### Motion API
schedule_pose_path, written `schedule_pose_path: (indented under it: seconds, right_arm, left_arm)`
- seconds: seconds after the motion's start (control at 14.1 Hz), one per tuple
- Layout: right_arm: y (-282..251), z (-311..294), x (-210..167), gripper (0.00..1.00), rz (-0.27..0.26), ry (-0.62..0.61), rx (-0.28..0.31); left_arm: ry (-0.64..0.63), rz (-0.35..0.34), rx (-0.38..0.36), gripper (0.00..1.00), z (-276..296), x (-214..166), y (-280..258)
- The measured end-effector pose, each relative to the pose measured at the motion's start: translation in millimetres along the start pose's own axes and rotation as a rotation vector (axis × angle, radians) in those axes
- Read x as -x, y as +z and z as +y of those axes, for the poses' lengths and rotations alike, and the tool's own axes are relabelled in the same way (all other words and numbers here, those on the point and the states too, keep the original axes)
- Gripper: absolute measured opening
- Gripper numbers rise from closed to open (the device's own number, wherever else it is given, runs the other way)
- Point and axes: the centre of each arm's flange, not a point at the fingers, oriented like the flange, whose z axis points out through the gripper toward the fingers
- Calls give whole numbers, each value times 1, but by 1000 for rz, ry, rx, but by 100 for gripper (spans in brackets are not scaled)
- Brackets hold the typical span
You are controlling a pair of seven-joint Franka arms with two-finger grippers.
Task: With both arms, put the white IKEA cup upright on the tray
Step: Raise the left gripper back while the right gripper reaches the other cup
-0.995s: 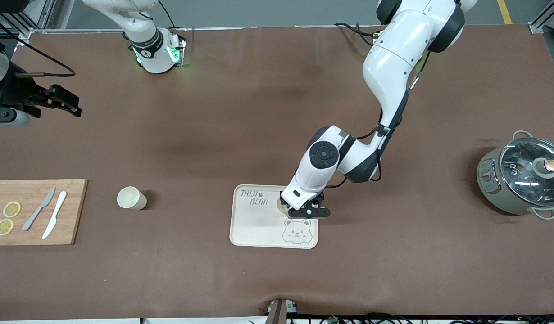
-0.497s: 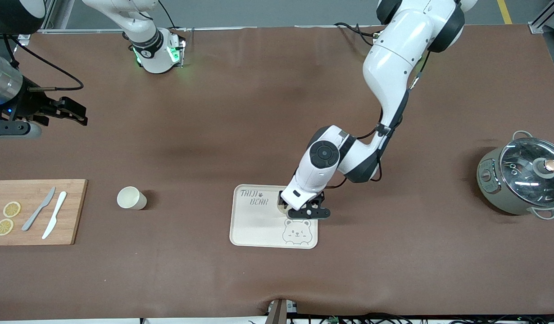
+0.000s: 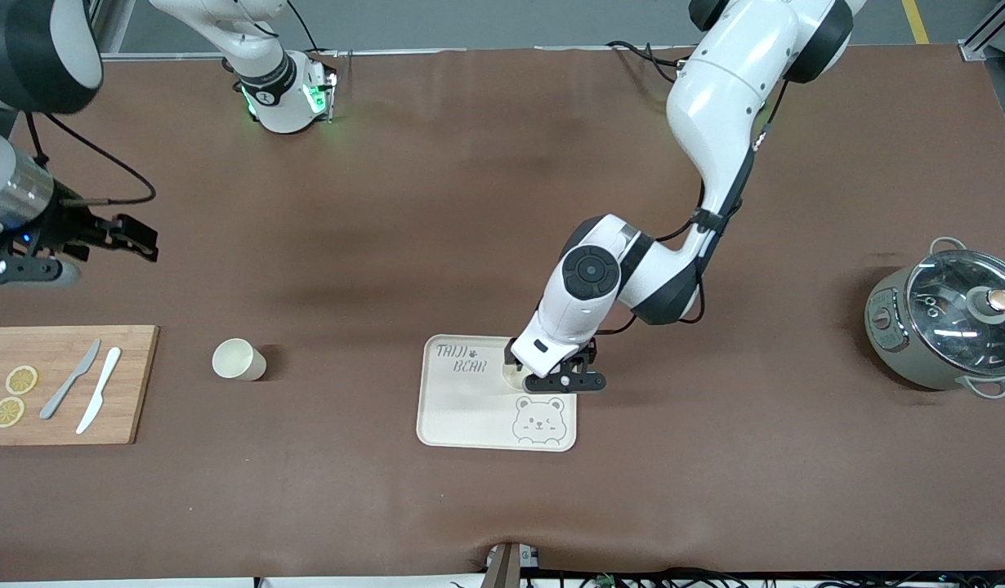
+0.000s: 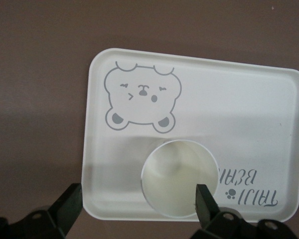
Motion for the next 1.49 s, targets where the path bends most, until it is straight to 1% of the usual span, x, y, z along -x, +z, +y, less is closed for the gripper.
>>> schedule_pose_path:
  seconds: [0.14,0.28,0.43,0.5,0.71,0.99,1.21,1.49]
  right_arm:
    - [24,9,-18,100,22,-7,-6]
    - [48,20,-34,100,62,-33,-7]
    - [76,37,-43,100,102,-47,-6]
    - [91,45,-47,100,110,-50,-7]
    - [132,55,-54,100,114,-49,-15]
    - [190,49,-58,100,99,-58,-30]
    - [218,47,-62,100,85,-61,-40]
    - [238,45,-65,100,81,-63,-46]
  left_arm:
    - [-5,-18,-26,100,-4,-3,-36]
    - [-11,-22,-42,100,-9,-5,-76]
    - [-25,-23,-59,100,-21,-8,-119]
    - [-25,-24,-71,100,-31,-11,-139]
    - [28,-38,-103,100,-77,-26,-190]
    - [115,-71,-133,100,-165,-54,-235]
    - [142,-96,-145,100,-219,-66,-247]
    - [164,-117,-151,100,-293,-79,-253]
